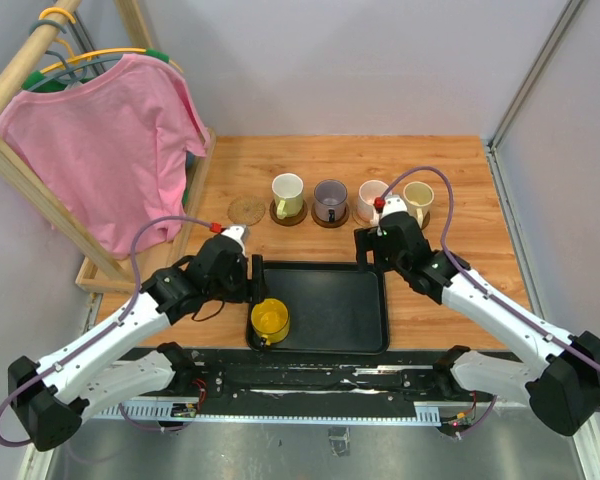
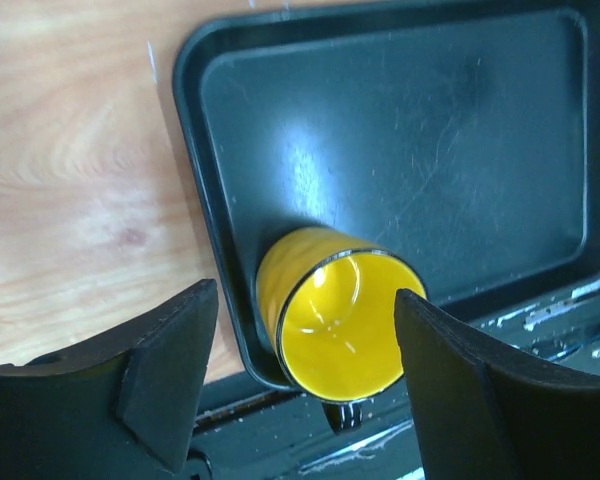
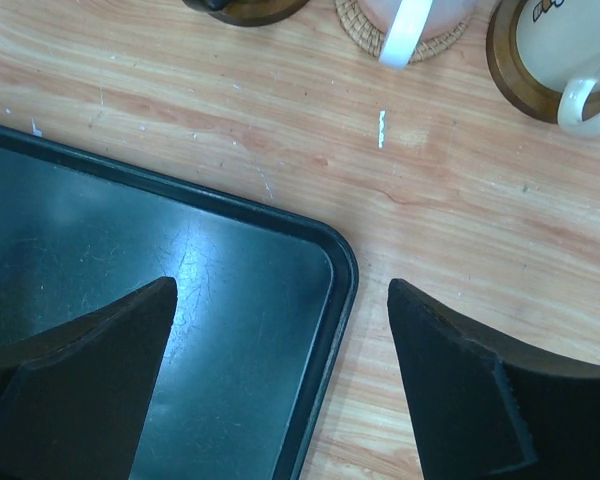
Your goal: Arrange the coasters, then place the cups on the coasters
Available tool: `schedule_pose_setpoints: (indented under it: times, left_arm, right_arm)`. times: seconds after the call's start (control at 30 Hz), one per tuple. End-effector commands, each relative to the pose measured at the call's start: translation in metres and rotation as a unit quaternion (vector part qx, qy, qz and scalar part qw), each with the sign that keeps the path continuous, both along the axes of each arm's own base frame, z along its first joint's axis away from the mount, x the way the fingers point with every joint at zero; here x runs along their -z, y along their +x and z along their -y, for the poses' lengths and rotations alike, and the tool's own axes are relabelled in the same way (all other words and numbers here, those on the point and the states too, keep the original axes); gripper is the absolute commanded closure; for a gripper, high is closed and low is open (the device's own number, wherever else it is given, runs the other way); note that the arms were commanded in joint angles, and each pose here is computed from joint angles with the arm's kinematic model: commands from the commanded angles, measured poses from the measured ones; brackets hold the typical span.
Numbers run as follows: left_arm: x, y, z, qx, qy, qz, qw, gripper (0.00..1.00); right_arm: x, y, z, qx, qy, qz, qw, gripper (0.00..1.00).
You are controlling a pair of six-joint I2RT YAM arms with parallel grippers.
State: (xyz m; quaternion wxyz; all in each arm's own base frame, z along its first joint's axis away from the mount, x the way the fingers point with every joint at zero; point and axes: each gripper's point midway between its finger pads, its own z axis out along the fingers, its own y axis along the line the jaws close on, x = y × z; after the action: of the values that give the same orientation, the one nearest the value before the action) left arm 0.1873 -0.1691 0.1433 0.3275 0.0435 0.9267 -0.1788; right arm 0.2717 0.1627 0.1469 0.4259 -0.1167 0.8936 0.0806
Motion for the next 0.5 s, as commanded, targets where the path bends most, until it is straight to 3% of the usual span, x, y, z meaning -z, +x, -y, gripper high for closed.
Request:
schedule_pose_setpoints:
  times: [0.0, 0.17, 0.47]
  left_arm:
    - [0.03, -0.031, 0.003, 0.006, -0.008, -0.066, 0.998, 0.28]
    - [0.052, -0.04, 0.006, 0.011, -0.008, -0.087, 0.996, 0.4]
    - [0.053, -0.028, 0.017, 0.016, -0.021, -0.065, 0.998, 0.69]
  right_arm:
    - [0.003, -0.006, 0.009, 0.016, 0.0, -0.001, 1.0, 0.12]
    - [0.007, -0.009, 0.013, 0.018, -0.007, -0.004, 1.0, 0.12]
    - [0.011, -0.012, 0.014, 0.023, -0.004, -0.011, 1.0, 0.12]
